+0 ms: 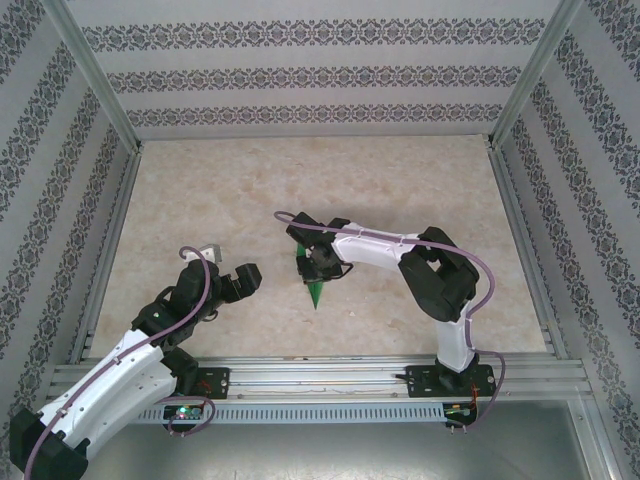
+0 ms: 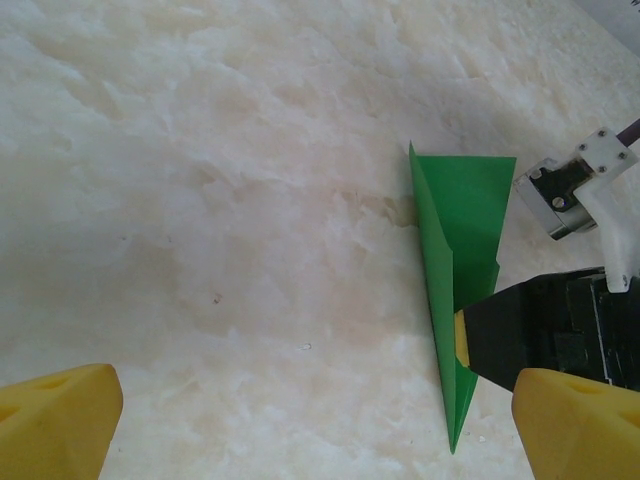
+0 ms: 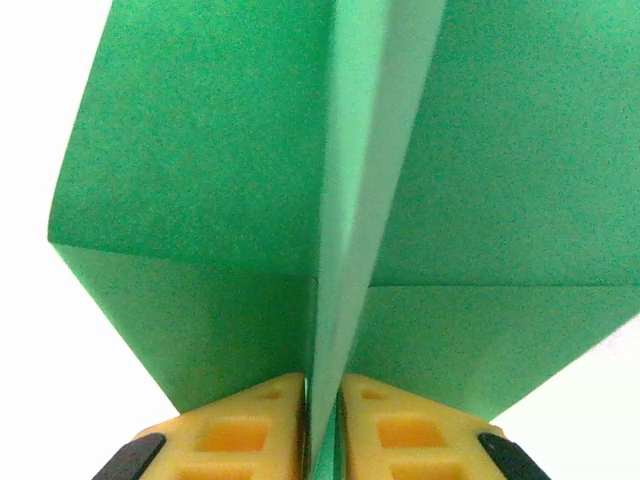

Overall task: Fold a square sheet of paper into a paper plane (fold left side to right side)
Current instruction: Pick up the paper plane at the center of the table, then place the paper plane at the top-center of the table.

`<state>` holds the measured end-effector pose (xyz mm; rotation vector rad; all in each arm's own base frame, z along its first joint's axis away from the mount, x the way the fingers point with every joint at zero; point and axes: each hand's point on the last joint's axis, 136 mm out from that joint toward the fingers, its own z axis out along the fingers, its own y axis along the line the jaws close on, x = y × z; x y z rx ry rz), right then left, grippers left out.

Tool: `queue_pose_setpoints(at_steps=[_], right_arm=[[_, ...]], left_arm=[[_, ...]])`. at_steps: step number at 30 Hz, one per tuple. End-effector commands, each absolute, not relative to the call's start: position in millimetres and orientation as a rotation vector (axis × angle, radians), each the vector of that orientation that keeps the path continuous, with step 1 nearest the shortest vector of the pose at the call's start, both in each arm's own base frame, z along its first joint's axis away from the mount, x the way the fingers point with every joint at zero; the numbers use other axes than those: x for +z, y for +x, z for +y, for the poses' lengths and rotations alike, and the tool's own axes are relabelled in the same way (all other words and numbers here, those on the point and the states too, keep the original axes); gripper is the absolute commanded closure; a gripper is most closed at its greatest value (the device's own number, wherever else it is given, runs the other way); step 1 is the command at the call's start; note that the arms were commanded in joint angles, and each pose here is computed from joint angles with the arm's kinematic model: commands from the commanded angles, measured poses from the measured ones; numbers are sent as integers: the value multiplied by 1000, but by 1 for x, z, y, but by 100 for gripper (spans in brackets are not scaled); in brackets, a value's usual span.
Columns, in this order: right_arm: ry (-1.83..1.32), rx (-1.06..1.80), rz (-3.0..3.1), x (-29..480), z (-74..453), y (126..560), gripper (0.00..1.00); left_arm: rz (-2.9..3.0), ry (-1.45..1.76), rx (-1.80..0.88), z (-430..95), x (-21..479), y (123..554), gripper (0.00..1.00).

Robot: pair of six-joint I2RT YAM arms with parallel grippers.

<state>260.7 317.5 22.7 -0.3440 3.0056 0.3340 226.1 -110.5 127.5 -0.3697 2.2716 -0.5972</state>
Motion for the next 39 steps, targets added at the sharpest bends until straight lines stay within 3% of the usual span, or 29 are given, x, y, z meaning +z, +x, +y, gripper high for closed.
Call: queue_pose_setpoints(at_steps=[1, 9, 15, 27, 39], right_arm=[[-332, 271, 3029, 14, 317, 258, 83], [-303, 257, 3036, 12, 318, 255, 89], [-288, 228, 2912, 59, 310, 276, 96], [-162, 138, 2862, 95, 271, 375, 100], [-96, 110, 2938, 64, 269, 445, 100]], left_arm=[[2287, -384, -548, -101, 120, 224, 0], [2284, -379, -544, -100, 121, 223, 0], [2277, -366, -531, -98, 126, 223, 0], [2266, -240, -589, -108, 138, 216, 0], [2242, 0, -724, -136, 158, 207, 0]])
